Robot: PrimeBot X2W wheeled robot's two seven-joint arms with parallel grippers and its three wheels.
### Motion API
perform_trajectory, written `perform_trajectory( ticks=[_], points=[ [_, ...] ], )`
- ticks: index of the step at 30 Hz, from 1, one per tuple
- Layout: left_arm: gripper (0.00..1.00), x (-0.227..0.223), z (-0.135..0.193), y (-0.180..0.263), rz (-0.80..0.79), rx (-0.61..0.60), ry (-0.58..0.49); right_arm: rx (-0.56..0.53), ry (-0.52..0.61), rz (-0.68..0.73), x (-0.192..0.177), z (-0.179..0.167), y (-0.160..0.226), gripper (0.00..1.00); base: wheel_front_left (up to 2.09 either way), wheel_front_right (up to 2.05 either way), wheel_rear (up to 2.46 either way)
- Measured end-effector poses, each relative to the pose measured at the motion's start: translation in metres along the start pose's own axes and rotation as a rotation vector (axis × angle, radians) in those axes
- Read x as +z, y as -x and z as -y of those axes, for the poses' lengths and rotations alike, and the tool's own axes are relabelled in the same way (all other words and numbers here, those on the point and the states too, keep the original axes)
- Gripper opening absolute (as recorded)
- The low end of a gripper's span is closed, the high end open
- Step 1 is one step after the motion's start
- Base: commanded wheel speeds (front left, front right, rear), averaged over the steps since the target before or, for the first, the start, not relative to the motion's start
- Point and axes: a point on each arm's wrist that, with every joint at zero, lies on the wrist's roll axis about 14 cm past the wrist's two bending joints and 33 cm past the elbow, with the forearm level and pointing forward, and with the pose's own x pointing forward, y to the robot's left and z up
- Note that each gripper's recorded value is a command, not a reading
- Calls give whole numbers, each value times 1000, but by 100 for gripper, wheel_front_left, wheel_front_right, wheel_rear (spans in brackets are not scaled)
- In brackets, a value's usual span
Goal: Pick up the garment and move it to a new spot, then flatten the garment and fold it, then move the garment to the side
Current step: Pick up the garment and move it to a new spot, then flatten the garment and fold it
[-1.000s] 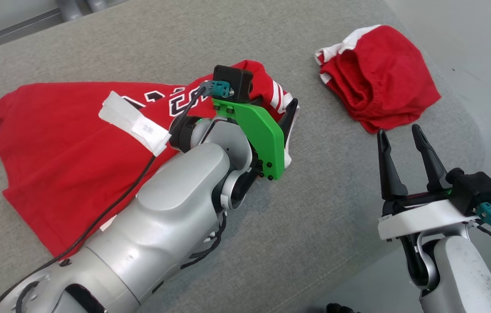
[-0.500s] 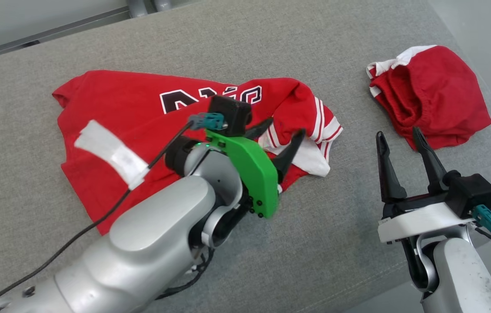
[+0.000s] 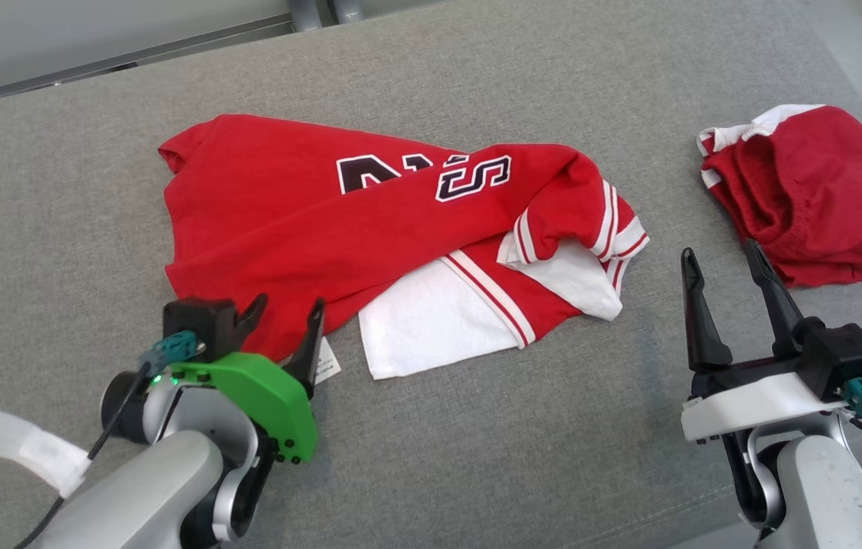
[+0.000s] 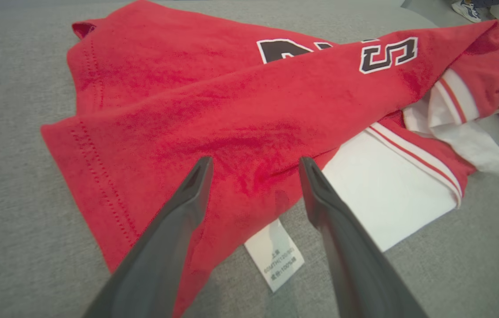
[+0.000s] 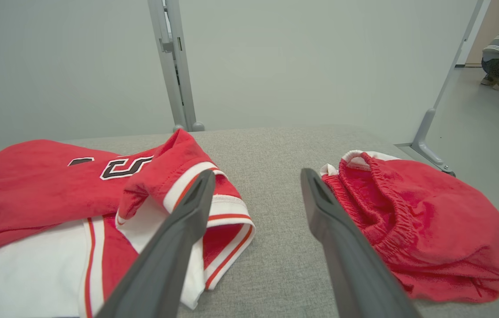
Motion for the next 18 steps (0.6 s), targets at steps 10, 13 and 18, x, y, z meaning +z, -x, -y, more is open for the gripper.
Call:
perform_trajectory(
  ticks=[10,13,18],
  points=[
    [100,-29,-65,38,-3,228,119,52,-9,-13,-7,-18,-8,100,0,0,0],
    [100,-34,-70,44,-9,244,148,65,-8,-18,-10,-23,-10,100,0,0,0],
    [100,-39,-63,43,-20,227,172,73,-4,-22,-12,-25,-12,100,0,0,0]
  ],
)
